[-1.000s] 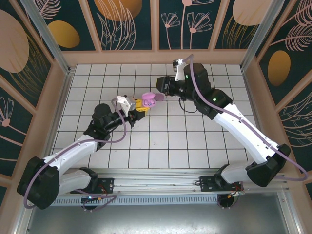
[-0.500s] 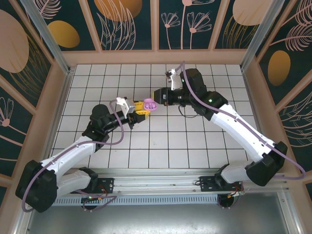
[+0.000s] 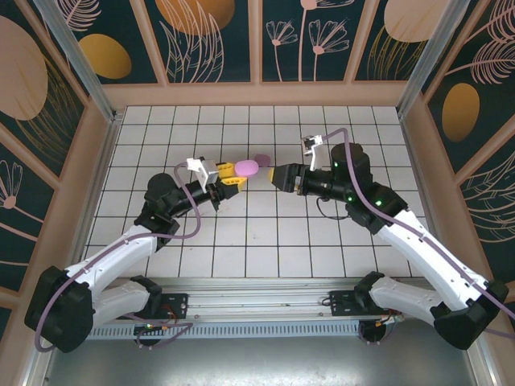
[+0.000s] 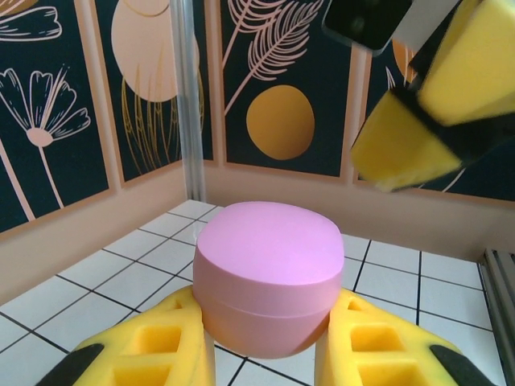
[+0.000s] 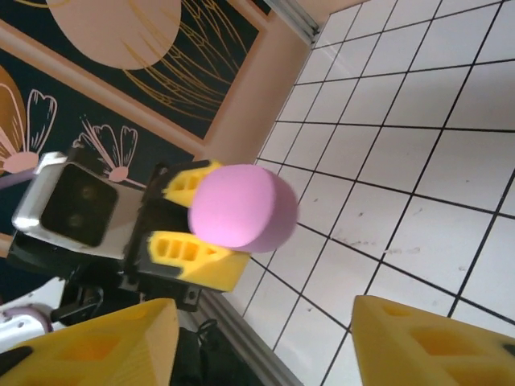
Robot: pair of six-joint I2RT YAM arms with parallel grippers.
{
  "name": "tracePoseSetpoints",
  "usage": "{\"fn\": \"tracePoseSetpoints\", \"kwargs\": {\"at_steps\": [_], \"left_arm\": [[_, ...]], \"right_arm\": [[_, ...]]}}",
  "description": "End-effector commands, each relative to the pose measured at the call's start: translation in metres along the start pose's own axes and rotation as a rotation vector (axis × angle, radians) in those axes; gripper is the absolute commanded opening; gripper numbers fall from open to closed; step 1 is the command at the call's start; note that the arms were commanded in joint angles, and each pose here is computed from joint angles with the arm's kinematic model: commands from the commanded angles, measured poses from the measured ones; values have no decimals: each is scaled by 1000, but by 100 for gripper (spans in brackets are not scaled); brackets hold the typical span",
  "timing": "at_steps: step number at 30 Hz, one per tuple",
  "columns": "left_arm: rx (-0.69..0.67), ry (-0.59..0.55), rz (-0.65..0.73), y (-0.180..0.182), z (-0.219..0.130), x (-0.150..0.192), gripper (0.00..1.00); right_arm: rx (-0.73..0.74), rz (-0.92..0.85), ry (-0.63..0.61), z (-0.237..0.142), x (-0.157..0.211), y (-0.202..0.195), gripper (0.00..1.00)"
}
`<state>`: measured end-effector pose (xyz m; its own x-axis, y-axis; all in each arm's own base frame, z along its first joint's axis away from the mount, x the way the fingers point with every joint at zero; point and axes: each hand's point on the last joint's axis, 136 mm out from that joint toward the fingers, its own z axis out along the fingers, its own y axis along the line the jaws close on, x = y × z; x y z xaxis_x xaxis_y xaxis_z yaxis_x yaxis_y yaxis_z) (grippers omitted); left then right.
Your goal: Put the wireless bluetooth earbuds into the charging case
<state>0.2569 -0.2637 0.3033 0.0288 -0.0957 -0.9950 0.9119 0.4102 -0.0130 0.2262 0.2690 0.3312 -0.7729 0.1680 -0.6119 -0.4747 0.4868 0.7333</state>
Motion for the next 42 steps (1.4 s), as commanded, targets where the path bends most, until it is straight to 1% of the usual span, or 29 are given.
{"fn": "tracePoseSetpoints", "kwargs": {"at_steps": [1, 5, 9, 13, 16, 18, 20, 22, 26, 28, 29, 32, 34, 37, 38, 40, 42], "left_arm": [[7, -72, 14, -5, -3, -20, 9], [32, -71, -14, -8, -2, -18, 9], [68, -70, -39, -12, 0, -16, 10], [97, -70, -55, -15, 2, -16, 10], [101, -81, -55, -16, 1, -19, 10], [103, -80, -56, -17, 1, -18, 10], [103, -76, -59, -17, 0, -16, 10], [99, -71, -63, -17, 0, -14, 10], [76, -59, -64, -15, -4, -7, 13], [51, -48, -61, -12, -5, -3, 18], [36, -40, -60, -11, -6, -1, 23], [-31, -15, -56, -3, -12, 6, 46], [-92, 10, -48, 3, -18, 11, 58], [-215, 59, -18, 16, -33, 18, 75], [-263, 68, 0, 21, -40, 19, 80], [-343, 89, 22, 28, -52, 21, 86], [-412, 110, 37, 34, -65, 24, 90]], "right_arm": [[-146, 89, -43, 6, -10, 16, 63], [-245, 125, -43, 12, -12, 27, 65], [-307, 151, -12, 20, -11, 35, 66], [-307, 167, 19, 33, -7, 34, 66], [-281, 203, 64, 47, 0, 26, 66], [-294, 220, 87, 54, 2, 25, 65], [-320, 229, 93, 58, 3, 27, 61], [-341, 228, 94, 59, 2, 30, 55], [-350, 221, 89, 61, 1, 31, 34], [-343, 223, 87, 62, 2, 28, 26], [-336, 226, 87, 63, 3, 25, 23], [-303, 236, 68, 65, 3, 15, 20], [-262, 239, 50, 68, 3, 3, 20], [-126, 221, 48, 77, 7, -26, 20], [-75, 213, 60, 81, 11, -37, 20], [-24, 211, 89, 89, 20, -54, 20], [-7, 224, 126, 100, 31, -68, 20]]}}
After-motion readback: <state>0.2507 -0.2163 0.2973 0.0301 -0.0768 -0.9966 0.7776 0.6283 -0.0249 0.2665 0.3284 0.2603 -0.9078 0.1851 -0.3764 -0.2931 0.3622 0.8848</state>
